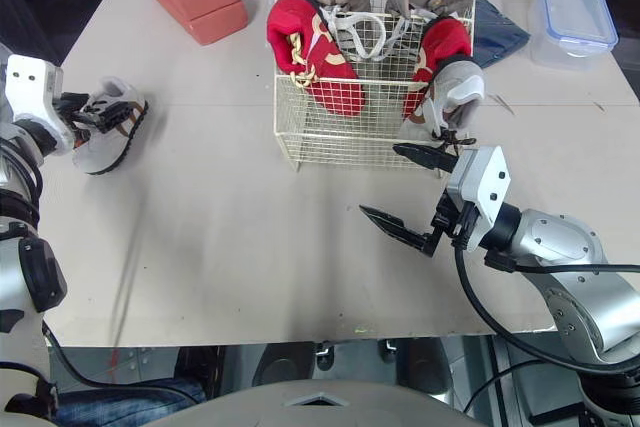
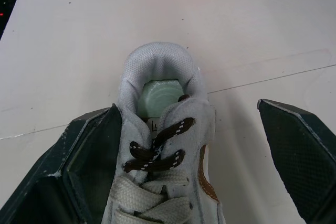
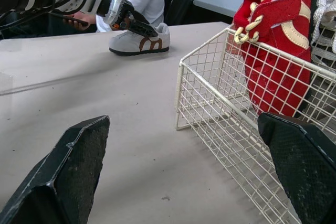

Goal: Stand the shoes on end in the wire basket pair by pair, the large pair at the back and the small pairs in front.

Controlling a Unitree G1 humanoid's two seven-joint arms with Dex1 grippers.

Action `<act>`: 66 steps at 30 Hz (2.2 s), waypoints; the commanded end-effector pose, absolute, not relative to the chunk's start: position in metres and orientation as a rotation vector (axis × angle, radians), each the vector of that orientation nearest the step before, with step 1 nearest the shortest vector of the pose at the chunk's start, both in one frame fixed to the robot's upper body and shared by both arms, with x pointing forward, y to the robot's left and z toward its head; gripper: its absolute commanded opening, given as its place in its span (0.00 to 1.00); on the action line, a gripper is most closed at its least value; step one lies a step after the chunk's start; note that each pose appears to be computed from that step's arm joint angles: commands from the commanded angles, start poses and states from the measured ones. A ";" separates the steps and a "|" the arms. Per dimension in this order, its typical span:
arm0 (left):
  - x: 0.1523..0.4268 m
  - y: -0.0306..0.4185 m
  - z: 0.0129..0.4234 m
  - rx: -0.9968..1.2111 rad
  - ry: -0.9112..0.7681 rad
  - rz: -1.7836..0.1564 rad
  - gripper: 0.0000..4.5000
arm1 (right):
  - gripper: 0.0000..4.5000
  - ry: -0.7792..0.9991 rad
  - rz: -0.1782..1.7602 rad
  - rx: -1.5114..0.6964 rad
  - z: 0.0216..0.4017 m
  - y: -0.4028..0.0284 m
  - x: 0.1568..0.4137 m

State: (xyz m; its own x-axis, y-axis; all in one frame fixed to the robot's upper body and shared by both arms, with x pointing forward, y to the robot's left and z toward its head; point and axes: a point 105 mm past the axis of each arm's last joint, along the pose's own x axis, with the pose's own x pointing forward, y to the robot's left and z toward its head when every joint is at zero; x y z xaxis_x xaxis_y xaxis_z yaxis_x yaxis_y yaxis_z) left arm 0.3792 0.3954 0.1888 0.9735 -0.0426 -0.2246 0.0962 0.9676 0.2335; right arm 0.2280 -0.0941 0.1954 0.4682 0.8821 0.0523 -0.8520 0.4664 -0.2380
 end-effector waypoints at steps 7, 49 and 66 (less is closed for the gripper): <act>0.385 0.380 0.222 0.317 0.111 -0.166 1.00 | 0.99 -0.228 1.059 -0.209 0.205 -0.096 0.225; 0.363 0.410 0.171 0.244 0.510 -0.044 0.02 | 1.00 -0.259 1.037 -0.183 0.207 -0.097 0.228; 0.364 0.411 0.259 0.140 0.107 0.032 0.02 | 1.00 -0.308 1.101 -0.132 0.221 -0.093 0.225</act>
